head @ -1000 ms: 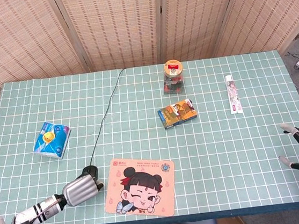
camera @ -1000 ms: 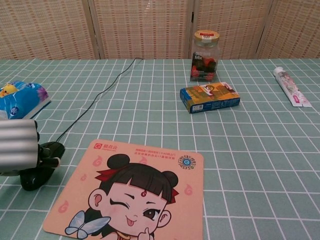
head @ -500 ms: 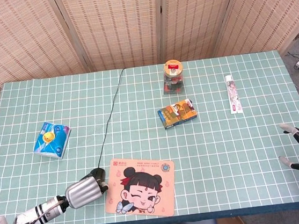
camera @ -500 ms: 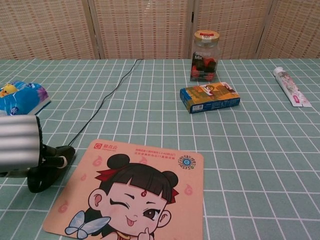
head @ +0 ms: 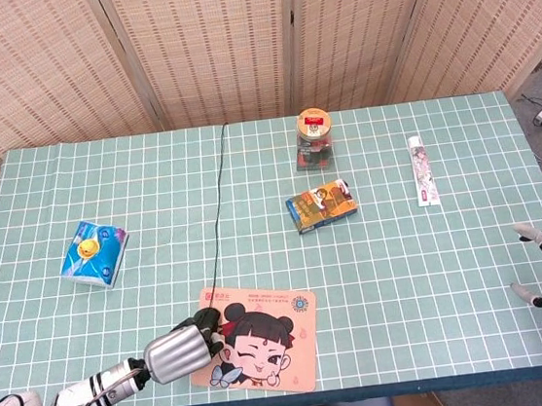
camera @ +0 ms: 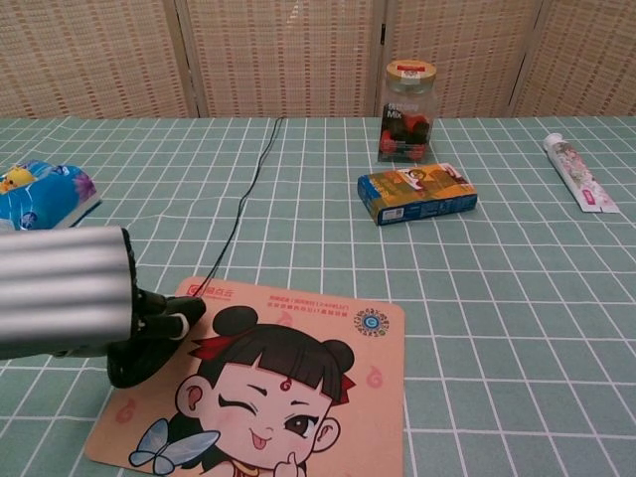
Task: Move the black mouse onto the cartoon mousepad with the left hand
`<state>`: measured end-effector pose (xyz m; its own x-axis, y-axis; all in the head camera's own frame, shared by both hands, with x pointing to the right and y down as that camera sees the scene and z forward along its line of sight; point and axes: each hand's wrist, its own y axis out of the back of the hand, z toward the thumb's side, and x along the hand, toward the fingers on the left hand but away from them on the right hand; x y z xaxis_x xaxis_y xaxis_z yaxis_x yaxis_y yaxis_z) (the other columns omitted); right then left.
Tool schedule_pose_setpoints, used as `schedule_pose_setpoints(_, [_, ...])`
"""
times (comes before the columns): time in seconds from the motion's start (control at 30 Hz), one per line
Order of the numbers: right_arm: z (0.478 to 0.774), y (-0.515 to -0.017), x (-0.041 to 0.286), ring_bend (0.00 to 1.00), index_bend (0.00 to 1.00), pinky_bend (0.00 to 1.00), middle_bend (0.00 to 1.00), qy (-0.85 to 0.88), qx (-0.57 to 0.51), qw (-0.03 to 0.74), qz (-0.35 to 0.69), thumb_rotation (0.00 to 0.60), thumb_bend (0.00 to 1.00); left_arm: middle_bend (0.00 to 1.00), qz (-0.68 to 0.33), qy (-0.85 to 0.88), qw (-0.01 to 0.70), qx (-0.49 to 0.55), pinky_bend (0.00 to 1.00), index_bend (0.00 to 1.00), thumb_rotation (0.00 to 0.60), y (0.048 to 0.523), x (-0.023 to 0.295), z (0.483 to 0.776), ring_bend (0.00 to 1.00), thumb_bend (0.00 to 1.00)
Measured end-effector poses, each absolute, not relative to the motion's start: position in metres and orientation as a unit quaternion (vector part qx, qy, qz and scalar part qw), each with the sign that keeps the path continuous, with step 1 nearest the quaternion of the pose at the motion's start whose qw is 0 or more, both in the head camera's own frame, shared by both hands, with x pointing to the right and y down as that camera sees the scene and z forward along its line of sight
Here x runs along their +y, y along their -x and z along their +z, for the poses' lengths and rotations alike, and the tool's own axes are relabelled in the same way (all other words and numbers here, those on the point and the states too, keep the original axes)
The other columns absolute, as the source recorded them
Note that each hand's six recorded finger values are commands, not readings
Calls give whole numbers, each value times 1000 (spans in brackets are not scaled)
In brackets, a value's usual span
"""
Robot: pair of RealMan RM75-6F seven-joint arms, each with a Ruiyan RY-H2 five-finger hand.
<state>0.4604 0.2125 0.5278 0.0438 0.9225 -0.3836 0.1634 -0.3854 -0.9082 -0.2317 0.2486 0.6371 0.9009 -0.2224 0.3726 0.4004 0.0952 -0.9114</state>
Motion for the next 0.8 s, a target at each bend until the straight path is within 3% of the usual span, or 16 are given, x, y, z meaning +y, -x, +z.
schedule_pose_setpoints(0.8, [520,-463,213,300,201,477,314,633,-439,351,533,600,122,713,-175,630,755,-55,1000,586,600,168,261,640,1000,187])
